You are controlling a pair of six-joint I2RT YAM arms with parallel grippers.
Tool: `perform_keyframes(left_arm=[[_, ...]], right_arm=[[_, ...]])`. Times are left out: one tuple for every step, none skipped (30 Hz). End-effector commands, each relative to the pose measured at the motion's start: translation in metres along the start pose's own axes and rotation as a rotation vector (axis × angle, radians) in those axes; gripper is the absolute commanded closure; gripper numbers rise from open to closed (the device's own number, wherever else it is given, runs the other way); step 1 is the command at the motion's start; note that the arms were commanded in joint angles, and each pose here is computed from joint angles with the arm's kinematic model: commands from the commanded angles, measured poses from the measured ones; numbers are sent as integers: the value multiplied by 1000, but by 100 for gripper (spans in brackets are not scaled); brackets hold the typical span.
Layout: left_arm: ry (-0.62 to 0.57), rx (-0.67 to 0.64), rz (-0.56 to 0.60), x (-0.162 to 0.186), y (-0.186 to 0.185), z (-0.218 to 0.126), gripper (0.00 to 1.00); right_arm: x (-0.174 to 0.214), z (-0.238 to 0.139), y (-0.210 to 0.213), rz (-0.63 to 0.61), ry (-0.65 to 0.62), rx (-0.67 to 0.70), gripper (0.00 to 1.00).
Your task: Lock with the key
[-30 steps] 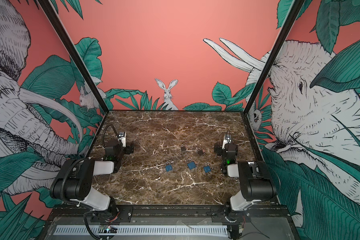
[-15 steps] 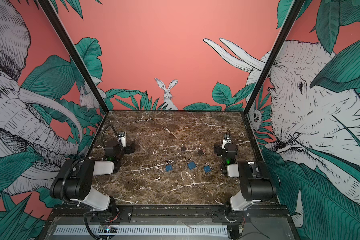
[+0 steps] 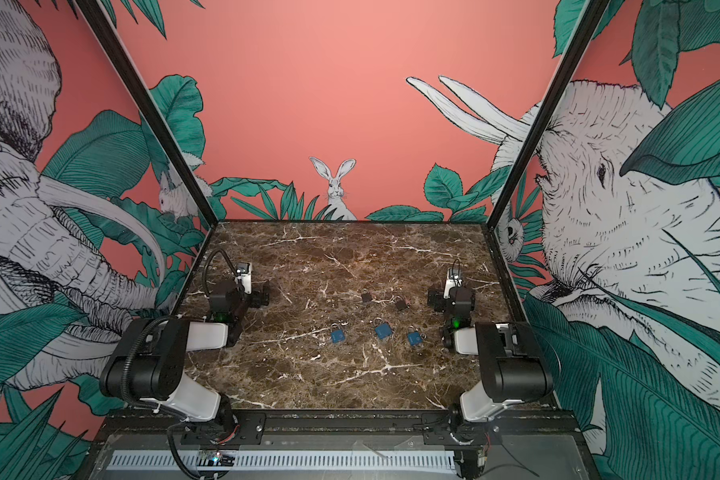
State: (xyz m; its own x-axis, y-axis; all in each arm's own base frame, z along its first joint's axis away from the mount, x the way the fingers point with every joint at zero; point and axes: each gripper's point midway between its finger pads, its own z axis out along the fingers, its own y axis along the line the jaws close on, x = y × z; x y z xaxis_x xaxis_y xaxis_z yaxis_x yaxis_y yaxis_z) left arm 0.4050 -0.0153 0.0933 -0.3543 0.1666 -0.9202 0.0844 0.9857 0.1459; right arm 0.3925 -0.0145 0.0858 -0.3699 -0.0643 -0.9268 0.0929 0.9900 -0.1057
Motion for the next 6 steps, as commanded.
perform_keyframes(left_arm=[[-15, 6, -1, -1, 0, -3, 1], [-15, 5, -1, -1, 0, -2, 1], [-12, 5, -2, -1, 0, -2, 1], [-14, 4, -3, -1, 0, -2, 1], [-11, 6, -3, -1, 0, -2, 1], [-15, 4, -3, -1, 0, -2, 1]], right_arm=[[-9, 1, -2, 0, -29, 6, 1], [-9, 1, -2, 0, -29, 5, 1], [-9, 1, -2, -1, -29, 6, 1], [-9, 1, -2, -1, -29, 5, 1], [-9, 1, -2, -1, -28, 6, 1], [-8, 0, -2, -1, -28, 5, 1]])
